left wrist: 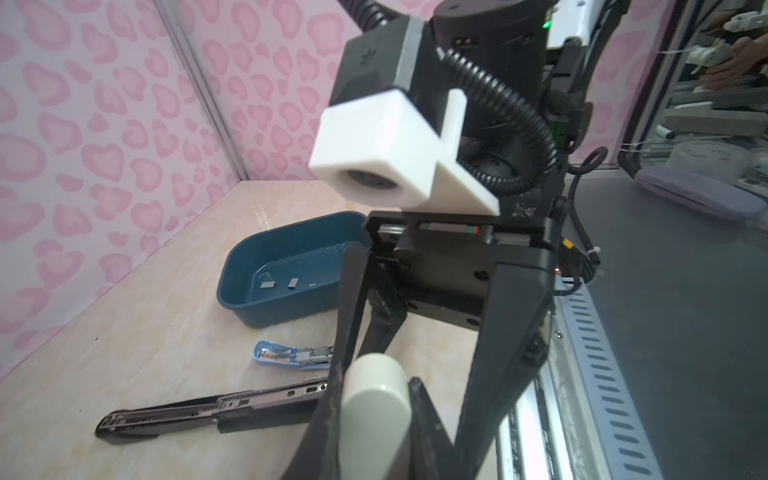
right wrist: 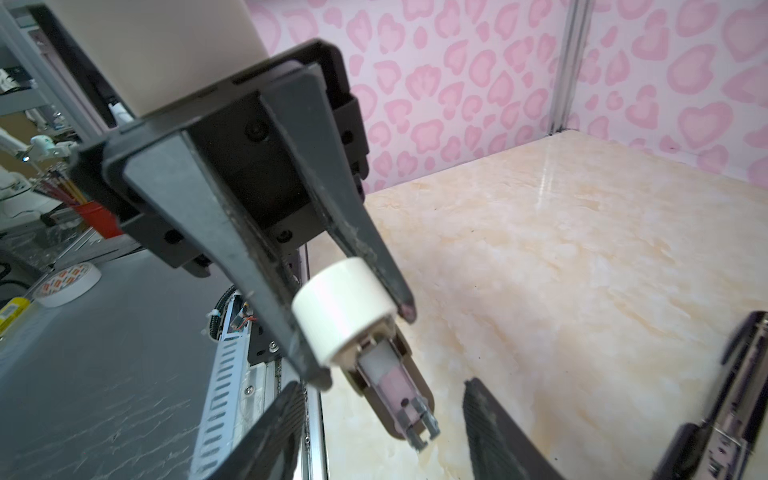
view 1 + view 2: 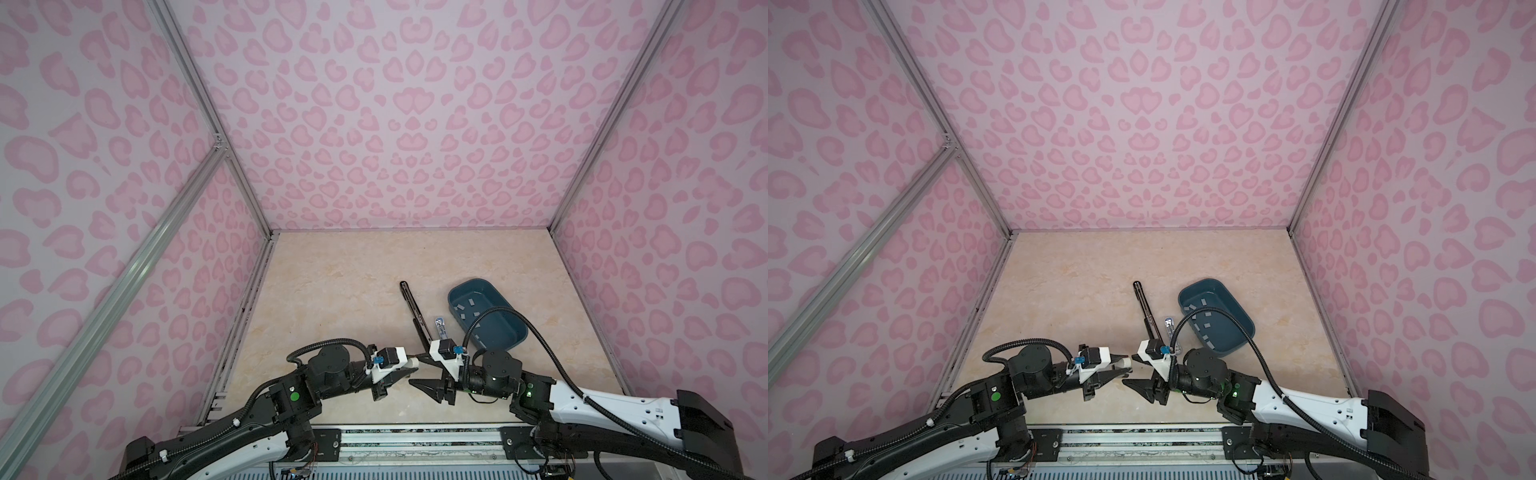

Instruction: Load the staples into the stapler

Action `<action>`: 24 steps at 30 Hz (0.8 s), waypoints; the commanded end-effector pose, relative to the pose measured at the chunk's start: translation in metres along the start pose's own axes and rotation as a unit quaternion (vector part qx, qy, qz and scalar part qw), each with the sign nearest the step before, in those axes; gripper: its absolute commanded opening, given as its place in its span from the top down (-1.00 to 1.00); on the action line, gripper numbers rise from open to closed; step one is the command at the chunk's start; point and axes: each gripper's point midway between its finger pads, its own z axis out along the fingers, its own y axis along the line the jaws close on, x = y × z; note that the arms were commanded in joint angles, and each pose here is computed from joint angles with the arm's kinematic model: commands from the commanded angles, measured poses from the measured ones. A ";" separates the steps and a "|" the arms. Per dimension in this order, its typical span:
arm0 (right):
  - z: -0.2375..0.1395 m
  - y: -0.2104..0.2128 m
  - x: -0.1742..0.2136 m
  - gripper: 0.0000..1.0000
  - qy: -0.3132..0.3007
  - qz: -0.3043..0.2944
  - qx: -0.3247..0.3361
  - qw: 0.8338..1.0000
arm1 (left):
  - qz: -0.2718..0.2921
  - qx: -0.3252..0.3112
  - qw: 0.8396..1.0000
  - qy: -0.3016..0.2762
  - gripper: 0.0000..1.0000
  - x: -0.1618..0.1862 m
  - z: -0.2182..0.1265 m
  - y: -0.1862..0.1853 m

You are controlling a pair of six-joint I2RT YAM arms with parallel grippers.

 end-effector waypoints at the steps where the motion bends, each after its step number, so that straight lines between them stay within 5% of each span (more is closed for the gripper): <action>1: 0.003 0.022 -0.009 -0.17 -0.019 -0.029 -0.061 0.997 | 0.019 0.016 0.998 -0.054 0.92 -0.030 -0.004 -0.004; 14: 0.013 0.029 -0.013 -0.13 -0.029 -0.039 -0.084 0.995 | 0.005 0.036 0.996 -0.077 0.93 -0.040 -0.011 -0.012; 24: 0.004 0.016 -0.015 -0.16 -0.037 -0.053 -0.038 0.997 | 0.007 0.039 0.996 -0.082 0.92 -0.041 -0.013 -0.014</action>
